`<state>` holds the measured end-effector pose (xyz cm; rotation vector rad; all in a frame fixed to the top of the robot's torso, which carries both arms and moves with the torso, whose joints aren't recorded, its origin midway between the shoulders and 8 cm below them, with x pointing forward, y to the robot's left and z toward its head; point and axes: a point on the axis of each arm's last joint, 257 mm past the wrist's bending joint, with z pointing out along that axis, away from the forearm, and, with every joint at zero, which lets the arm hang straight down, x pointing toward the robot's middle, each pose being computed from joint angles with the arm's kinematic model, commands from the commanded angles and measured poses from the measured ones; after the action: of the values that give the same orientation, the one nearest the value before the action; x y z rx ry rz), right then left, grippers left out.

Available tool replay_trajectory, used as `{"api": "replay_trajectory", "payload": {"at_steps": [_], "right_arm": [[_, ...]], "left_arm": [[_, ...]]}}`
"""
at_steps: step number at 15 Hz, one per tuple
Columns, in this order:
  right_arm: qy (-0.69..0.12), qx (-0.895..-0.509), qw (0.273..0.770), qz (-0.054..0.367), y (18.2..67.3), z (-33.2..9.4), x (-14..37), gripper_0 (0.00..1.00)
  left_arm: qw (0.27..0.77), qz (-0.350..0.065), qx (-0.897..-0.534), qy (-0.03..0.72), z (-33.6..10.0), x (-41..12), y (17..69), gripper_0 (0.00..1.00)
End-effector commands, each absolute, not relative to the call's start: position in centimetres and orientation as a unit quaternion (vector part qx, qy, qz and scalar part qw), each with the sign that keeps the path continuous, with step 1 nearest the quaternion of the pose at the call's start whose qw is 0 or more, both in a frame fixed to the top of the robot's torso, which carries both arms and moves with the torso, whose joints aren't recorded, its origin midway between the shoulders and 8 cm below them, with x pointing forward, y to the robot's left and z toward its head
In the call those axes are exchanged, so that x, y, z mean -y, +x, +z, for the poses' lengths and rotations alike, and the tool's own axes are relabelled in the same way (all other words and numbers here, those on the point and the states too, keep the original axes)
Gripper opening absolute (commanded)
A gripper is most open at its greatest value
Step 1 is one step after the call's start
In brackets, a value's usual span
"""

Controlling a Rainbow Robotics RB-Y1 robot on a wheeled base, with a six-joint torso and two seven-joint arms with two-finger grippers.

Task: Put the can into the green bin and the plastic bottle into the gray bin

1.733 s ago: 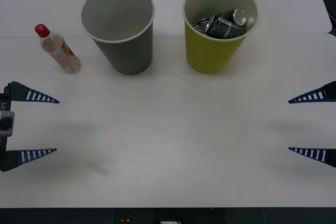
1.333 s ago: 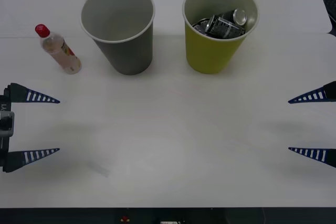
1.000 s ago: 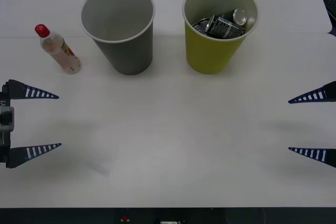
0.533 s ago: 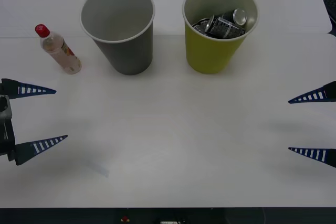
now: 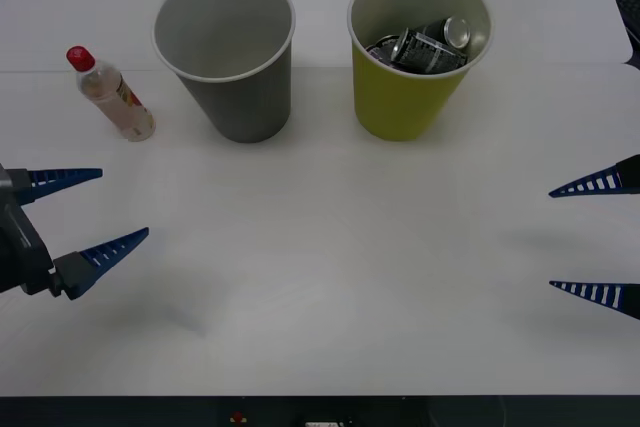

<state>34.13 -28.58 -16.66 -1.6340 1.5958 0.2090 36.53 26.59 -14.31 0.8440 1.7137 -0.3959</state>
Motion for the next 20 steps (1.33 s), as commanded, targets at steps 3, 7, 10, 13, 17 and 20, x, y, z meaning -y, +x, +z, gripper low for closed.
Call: {"api": "replay_trajectory", "payload": {"at_steps": [3, 7, 10, 13, 17, 20], "right_arm": [[-0.649, -0.634, 0.411, 0.083, 34.1, -16.7, 28.6, 1.0], [-0.649, -0.634, 0.411, 0.083, 34.1, -16.7, 28.6, 1.0], [-0.649, -0.634, 0.411, 0.083, 34.1, -16.7, 28.6, 1.0], [-0.649, -0.634, 0.411, 0.083, 34.1, -16.7, 28.6, 1.0], [-0.649, -0.634, 0.411, 0.083, 34.1, -16.7, 28.6, 1.0], [-0.649, -0.634, 0.411, 0.083, 34.1, -16.7, 28.6, 1.0]], "left_arm": [[0.568, -0.209, -0.767, 0.215, -15.3, -28.2, 37.5, 1.0], [0.572, -0.196, -0.788, 0.115, -16.7, -30.7, 38.9, 1.0], [0.574, -0.184, -0.796, 0.059, -17.6, -31.8, 40.1, 1.0], [0.577, -0.169, -0.799, 0.027, -18.1, -32.4, 41.1, 1.0], [0.573, -0.198, -0.794, -0.044, -18.0, -31.9, 42.7, 1.0], [0.584, -0.185, -0.788, -0.051, -17.8, -32.8, 43.5, 1.0]]}}
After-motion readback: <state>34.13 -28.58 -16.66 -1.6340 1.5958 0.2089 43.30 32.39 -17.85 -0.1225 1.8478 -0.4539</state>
